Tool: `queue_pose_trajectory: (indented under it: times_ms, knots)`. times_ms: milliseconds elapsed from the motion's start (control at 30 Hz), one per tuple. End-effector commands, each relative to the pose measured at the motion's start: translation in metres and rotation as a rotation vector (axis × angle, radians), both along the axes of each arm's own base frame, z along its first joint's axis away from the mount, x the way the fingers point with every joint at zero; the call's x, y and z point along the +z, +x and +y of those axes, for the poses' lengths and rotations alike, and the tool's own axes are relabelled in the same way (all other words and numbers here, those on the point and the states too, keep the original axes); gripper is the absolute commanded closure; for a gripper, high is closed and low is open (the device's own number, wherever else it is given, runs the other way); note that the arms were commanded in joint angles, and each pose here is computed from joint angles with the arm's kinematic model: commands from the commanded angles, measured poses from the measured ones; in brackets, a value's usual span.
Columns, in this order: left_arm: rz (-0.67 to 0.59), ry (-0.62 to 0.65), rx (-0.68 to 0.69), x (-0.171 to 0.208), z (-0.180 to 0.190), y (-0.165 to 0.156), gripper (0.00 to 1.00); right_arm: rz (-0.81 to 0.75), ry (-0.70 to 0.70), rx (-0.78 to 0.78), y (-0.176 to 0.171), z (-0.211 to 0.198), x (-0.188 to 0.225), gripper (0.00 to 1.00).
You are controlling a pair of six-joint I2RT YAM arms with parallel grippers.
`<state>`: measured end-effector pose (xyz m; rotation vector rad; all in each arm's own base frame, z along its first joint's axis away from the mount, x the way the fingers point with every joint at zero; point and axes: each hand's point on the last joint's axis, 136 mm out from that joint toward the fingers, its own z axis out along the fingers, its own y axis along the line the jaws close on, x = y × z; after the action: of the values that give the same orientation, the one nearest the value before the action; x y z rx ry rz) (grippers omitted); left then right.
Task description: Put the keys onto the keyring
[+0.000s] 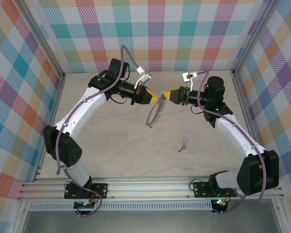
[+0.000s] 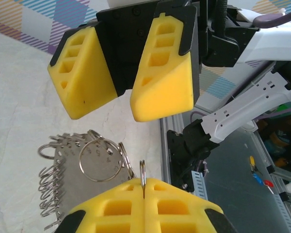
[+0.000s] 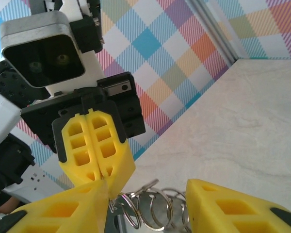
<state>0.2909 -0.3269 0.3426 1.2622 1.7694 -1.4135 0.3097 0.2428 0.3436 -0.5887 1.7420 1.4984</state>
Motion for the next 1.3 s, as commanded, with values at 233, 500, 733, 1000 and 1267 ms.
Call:
queue_pose_trajectory:
  times_ms: [233,500,733,1000,1267]
  knots:
    - [-0.009,-0.044,-0.068,0.017,0.000,-0.009,1.00,-0.077,0.011,0.083,-0.017,0.013,0.014,0.66]
    - [-0.009,-0.035,-0.070,0.012,0.000,-0.006,1.00,-0.092,-0.018,-0.054,-0.008,0.002,0.018,0.60]
    - [-0.024,-0.037,-0.061,0.013,0.001,-0.001,1.00,-0.100,-0.002,-0.073,-0.020,-0.003,0.031,0.60]
    - [-0.036,-0.052,-0.065,0.018,-0.001,0.004,1.00,-0.067,0.028,-0.022,-0.034,0.009,0.030,0.66]
    - [-0.036,-0.058,-0.070,0.022,0.000,0.001,1.00,-0.050,0.018,-0.033,-0.031,0.015,0.018,0.66]
